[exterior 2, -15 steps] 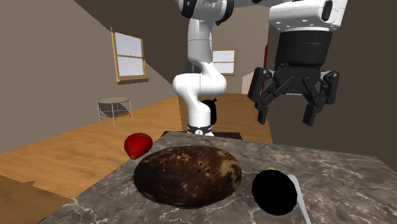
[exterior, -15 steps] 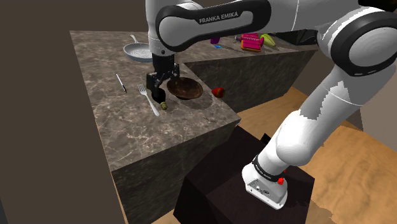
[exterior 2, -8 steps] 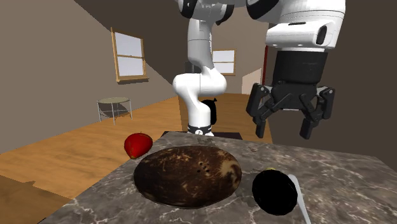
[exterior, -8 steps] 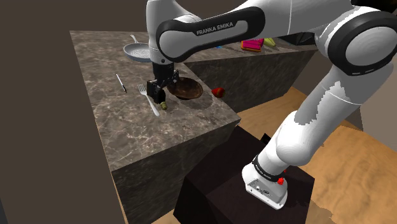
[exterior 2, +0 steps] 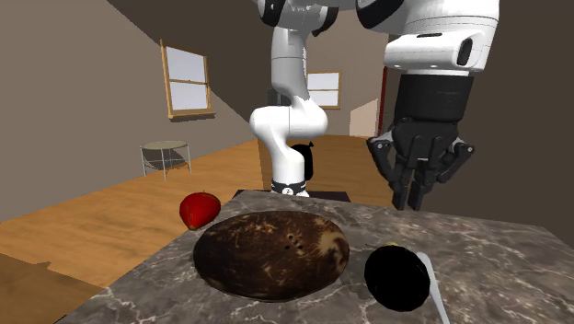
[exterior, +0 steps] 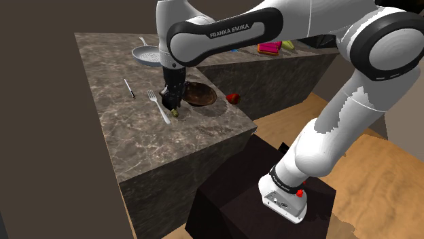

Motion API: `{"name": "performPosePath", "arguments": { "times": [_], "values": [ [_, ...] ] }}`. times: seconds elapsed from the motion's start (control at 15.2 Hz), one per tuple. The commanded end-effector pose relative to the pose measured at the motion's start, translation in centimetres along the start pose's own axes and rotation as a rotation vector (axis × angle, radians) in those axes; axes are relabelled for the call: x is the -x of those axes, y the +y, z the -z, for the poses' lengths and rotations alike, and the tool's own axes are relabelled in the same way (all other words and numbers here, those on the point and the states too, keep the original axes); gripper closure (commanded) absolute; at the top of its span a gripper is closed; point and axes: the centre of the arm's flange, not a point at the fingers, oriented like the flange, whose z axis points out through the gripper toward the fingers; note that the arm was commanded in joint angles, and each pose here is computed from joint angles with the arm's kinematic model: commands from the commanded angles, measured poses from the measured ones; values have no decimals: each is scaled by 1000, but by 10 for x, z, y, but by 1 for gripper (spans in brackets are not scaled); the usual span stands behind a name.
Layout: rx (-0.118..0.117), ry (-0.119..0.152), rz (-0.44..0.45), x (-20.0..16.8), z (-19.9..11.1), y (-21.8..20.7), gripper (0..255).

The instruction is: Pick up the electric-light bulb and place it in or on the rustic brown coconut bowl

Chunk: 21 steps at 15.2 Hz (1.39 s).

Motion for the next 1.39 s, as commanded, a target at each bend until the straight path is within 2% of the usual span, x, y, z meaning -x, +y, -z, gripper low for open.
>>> {"name": "performPosePath", "arguments": {
  "times": [0.0, 0.4, 0.46, 0.99, 1.32],
  "values": [
    [0, 0, 0, 0, 0, 0, 255],
    [0, 0, 0, 0, 0, 0, 255],
    [0, 0, 0, 0, 0, 0, 0],
    [-82, -34, -23, -97, -11, 64, 0],
    [-83, -34, -23, -97, -32, 62, 0]
  ]
}}
